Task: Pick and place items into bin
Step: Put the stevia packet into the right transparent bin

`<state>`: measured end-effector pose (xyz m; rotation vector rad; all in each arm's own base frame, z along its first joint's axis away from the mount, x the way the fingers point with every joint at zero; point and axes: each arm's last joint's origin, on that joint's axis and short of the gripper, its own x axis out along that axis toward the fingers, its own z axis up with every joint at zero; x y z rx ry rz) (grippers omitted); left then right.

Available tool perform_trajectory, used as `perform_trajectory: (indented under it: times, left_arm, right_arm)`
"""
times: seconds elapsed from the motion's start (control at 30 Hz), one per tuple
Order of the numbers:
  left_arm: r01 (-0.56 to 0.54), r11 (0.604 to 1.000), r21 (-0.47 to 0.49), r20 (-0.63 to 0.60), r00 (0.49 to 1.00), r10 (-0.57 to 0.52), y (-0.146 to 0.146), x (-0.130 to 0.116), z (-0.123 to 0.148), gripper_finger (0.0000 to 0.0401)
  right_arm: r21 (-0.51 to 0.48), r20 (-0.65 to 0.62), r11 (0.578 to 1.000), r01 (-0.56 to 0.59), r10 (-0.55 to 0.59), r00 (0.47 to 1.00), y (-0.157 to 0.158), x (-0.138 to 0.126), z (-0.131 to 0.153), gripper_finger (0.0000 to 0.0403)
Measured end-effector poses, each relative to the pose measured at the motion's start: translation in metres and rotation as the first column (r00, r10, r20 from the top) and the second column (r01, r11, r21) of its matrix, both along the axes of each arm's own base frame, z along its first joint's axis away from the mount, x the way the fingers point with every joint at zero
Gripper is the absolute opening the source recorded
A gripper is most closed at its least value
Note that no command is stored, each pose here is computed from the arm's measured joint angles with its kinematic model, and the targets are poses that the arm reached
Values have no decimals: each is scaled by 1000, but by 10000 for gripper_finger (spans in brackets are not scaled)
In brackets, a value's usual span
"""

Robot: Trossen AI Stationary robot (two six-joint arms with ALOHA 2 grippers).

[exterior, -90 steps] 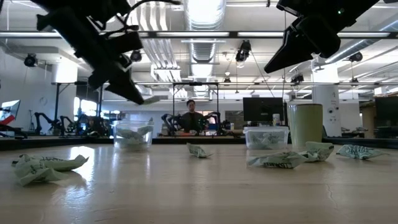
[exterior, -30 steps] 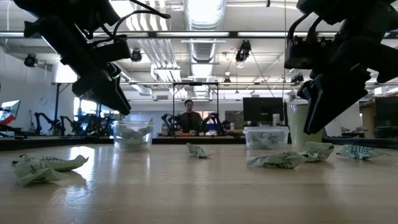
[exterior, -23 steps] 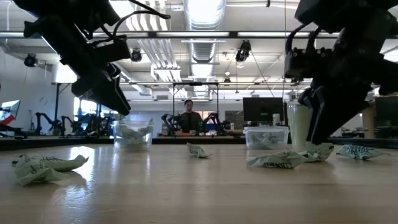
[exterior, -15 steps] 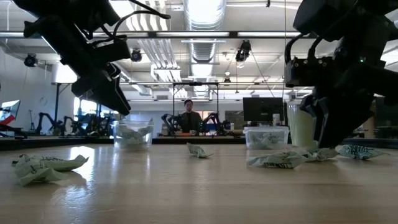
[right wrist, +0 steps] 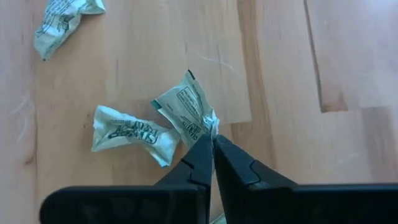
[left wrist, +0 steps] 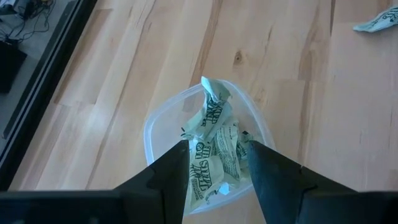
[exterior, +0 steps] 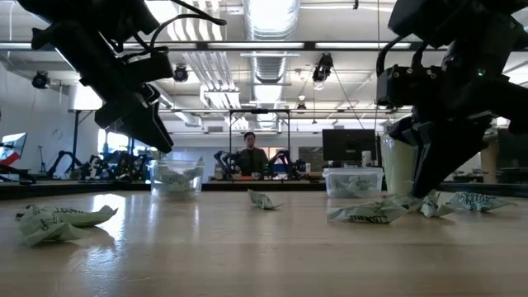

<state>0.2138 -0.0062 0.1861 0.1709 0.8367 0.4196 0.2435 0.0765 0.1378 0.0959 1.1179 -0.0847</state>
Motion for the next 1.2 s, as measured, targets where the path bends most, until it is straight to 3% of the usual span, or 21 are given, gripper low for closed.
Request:
perform_trajectory:
  times: [0.17,0.37,0.47,0.63,0.7,0.97,1.2]
  left_arm:
    - [0,1000,0,0,1000,0,0,0,0,147]
    - [0,1000,0,-1,1000,0,0,0,0,147]
    - [0,1000,1,-4,1000,0,0,0,0,147]
    - [-1,1000,2,-3,1000,1,0,0,0,147]
    - [-1,1000,2,-3,1000,1,0,0,0,147]
    - [0,1000,2,0,1000,0,0,0,0,147]
    - [1,1000,2,-1,1000,-1,0,0,0,147]
  right_arm:
    - [-96,46,995,-27,31,998,-1,5,8,8]
    - [-325,124,946,6,36,992,-5,12,23,8]
    - [-461,164,883,90,-16,986,-10,12,29,8]
    - [-630,211,737,247,-143,967,-26,8,31,8]
    - [-639,226,708,300,-200,953,-35,9,31,8]
    - [-604,245,661,445,-378,893,-75,9,27,8]
    - [-541,227,688,483,-433,872,-87,9,25,9]
